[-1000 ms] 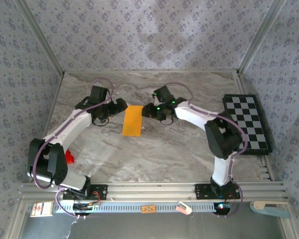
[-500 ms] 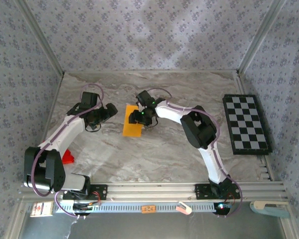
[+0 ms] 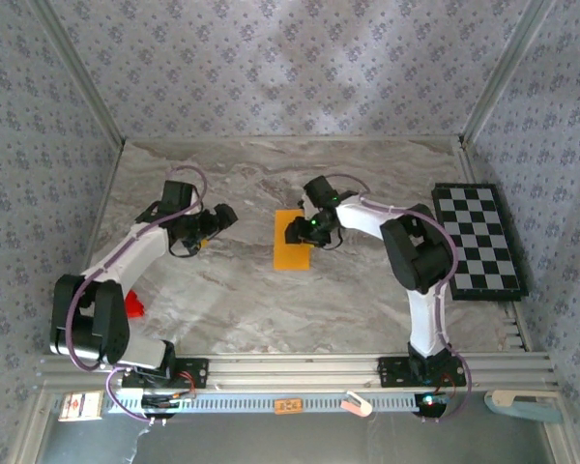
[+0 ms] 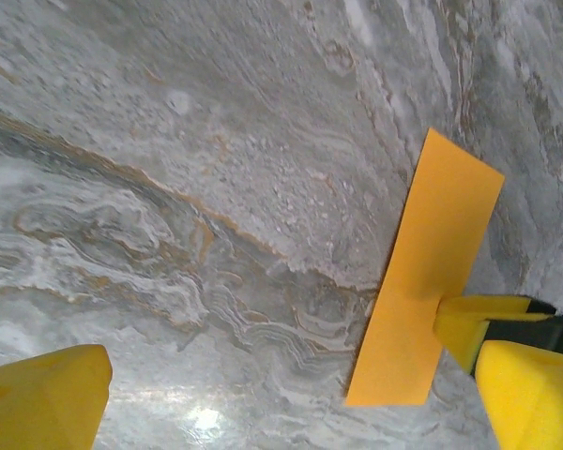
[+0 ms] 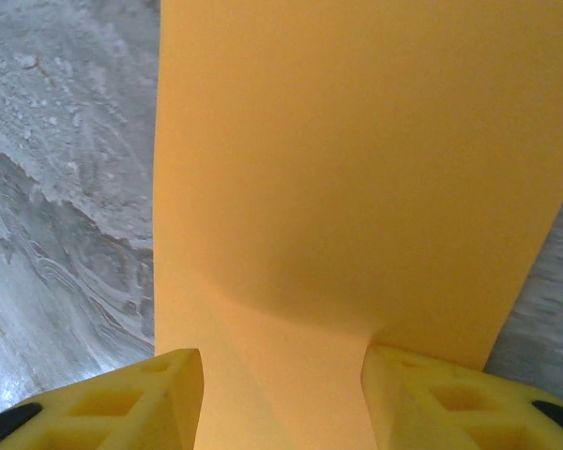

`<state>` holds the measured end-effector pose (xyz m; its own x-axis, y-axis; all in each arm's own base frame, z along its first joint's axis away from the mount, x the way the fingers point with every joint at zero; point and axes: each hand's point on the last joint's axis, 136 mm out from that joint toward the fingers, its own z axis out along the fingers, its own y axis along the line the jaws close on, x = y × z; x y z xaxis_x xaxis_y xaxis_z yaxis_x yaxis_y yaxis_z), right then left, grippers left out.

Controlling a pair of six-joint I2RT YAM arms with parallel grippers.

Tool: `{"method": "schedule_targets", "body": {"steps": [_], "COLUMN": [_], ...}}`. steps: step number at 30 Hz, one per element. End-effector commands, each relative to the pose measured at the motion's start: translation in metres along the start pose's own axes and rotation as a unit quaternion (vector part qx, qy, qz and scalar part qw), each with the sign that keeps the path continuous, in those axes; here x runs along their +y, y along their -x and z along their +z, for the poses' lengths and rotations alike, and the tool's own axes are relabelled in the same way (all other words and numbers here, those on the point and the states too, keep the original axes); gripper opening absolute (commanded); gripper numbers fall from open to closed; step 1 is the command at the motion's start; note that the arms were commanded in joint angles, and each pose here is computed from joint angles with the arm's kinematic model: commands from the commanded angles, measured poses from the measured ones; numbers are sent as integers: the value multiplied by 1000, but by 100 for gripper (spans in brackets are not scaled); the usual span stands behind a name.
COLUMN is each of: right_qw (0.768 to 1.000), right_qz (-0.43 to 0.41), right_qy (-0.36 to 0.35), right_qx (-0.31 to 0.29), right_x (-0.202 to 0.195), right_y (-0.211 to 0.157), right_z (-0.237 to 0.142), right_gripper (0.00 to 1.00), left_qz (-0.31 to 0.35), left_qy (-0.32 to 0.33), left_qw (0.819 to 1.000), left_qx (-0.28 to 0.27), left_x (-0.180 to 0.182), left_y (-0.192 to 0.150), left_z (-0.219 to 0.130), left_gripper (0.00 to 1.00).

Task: Fold a paper plane with a square sheet of paper (pick it up from the middle)
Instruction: Move the paper to the center of the table, then third fold the triangle at the center of the table.

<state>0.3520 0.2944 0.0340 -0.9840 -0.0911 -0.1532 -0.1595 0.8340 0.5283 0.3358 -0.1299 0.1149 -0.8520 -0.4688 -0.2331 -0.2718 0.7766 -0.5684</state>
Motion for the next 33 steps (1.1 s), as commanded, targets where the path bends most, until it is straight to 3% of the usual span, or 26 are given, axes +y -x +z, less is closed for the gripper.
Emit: {"method": "schedule_targets", "body": {"steps": [1, 8, 25, 33], "right_qw": [1000, 997, 997, 996], "right_qz": [1, 45, 73, 86], "right_qy": [20, 29, -8, -27], "right_qx": [7, -63, -23, -5], "right_x": [9, 8, -23, -40], "right_y": [-9, 13, 0, -11], "right_z": [-17, -48, -11, 1], "right_gripper": [51, 52, 49, 48], "left_qz": [15, 15, -18, -18], "left_qy": [-43, -75, -77, -78], "left_qw": [999, 994, 986, 983], "left_qx": [30, 77, 148, 164], "left_x": [-21, -50, -71, -71], "left_y": [-16, -59, -105, -113], "left_z": [4, 26, 75, 82], "left_gripper": [99, 99, 95, 85]}}
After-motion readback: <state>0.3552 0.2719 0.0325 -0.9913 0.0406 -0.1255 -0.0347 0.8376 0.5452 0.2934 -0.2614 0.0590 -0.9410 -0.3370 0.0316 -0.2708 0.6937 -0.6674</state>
